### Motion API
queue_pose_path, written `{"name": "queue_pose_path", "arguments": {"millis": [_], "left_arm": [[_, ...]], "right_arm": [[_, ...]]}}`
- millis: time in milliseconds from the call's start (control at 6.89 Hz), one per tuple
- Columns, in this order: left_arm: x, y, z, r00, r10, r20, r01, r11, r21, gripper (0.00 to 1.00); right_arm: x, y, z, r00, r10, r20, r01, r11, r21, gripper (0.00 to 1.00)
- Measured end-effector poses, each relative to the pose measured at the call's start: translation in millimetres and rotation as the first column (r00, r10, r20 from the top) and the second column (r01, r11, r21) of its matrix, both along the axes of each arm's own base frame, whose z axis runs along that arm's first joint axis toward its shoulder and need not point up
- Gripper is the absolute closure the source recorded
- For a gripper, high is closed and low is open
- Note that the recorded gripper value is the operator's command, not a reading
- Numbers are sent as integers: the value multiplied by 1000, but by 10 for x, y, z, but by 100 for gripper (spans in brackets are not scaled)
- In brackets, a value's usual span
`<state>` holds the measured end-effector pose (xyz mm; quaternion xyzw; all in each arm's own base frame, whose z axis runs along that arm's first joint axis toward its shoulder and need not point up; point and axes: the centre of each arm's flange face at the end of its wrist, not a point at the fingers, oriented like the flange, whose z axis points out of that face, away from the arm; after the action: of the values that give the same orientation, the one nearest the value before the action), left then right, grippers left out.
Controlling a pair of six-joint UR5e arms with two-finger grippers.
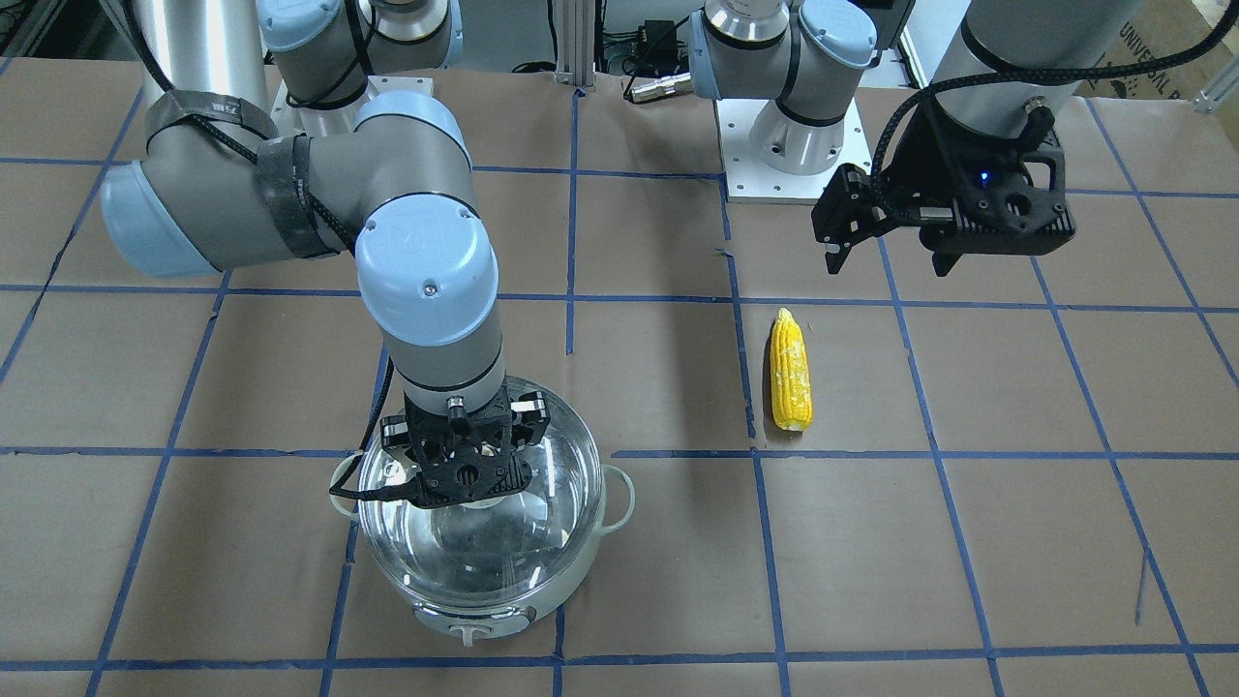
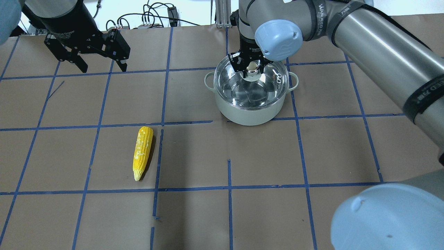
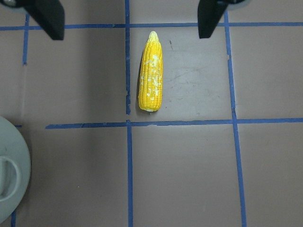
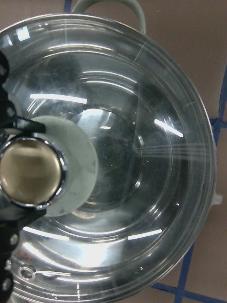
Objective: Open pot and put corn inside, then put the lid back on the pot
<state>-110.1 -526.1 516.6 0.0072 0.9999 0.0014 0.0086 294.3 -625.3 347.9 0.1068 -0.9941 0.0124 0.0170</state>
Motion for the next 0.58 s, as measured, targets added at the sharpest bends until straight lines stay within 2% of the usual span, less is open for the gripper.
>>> {"name": "queue_pose_path", "arguments": {"millis": [145,580], "left_arm": [[2,-1,2,1000,0,0,0,1000,0,0],[20,-6,16,1000,0,1,0,1000,-4,0]], "right_arm": [[0,-6,9,1000,0,1,0,1000,-2,61],[-18,-32,50,1000,-3,3,3,1000,-10,63]]}}
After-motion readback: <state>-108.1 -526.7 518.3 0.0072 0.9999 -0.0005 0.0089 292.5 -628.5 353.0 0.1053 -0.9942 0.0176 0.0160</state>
